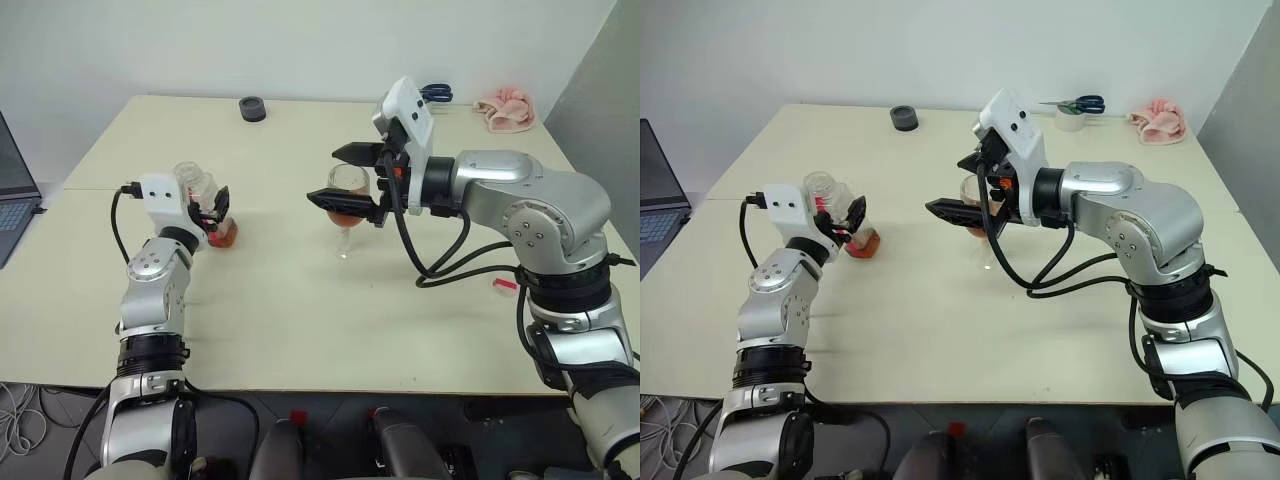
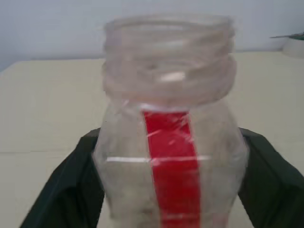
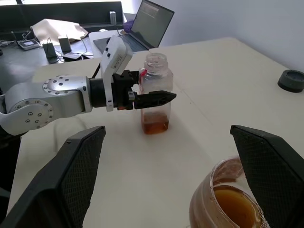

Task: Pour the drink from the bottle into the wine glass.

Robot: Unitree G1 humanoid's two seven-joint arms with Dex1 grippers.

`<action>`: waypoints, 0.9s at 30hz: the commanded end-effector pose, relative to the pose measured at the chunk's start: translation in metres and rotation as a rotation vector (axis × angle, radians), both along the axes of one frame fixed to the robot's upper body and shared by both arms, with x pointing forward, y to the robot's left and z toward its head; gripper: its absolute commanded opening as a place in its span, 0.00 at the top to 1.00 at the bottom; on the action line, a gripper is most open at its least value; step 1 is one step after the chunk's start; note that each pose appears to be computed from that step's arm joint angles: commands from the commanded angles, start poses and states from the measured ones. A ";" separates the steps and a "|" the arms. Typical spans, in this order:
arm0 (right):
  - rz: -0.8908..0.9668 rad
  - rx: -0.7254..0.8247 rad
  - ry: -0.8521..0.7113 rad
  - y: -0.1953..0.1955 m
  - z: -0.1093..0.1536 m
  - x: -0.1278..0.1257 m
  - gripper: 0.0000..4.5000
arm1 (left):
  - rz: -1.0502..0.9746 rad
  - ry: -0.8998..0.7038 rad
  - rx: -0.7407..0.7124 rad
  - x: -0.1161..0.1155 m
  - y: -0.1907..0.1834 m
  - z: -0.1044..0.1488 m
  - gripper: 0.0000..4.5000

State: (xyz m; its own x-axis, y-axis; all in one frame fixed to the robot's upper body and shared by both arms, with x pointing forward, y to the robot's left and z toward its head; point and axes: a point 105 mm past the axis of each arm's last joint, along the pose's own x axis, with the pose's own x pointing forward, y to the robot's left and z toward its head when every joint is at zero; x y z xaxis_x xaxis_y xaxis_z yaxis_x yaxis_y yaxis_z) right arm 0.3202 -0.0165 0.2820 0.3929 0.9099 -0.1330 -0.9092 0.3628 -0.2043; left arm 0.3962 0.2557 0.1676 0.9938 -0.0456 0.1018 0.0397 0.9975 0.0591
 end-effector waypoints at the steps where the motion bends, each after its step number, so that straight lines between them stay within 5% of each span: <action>1: 0.015 0.026 -0.075 0.000 0.020 -0.003 0.00 | -0.004 -0.063 0.032 -0.009 0.002 0.023 0.00; 10: -0.012 0.011 -0.097 -0.016 0.024 0.005 0.00 | -0.161 -0.011 0.113 -0.050 0.012 0.042 0.00; 16: -0.090 0.002 -0.099 -0.055 0.026 0.010 0.00 | -0.342 -0.068 0.194 -0.077 0.021 0.093 0.00; 21: -0.014 0.158 -0.063 -0.104 0.041 -0.012 0.00 | -0.726 -0.059 0.170 -0.109 -0.019 0.114 0.00; 27: 0.030 0.078 -0.012 -0.137 0.011 -0.031 0.00 | -0.910 0.002 0.218 -0.117 -0.041 0.117 0.00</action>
State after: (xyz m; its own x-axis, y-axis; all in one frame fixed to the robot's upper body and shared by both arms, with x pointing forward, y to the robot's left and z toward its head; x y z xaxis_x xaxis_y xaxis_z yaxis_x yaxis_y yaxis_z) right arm 0.3009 -0.1538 0.2820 0.4028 0.9122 -0.0744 -0.9125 0.3940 -0.1100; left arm 0.2828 0.2217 0.2780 0.6033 -0.7974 0.0113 0.7804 0.5933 0.1974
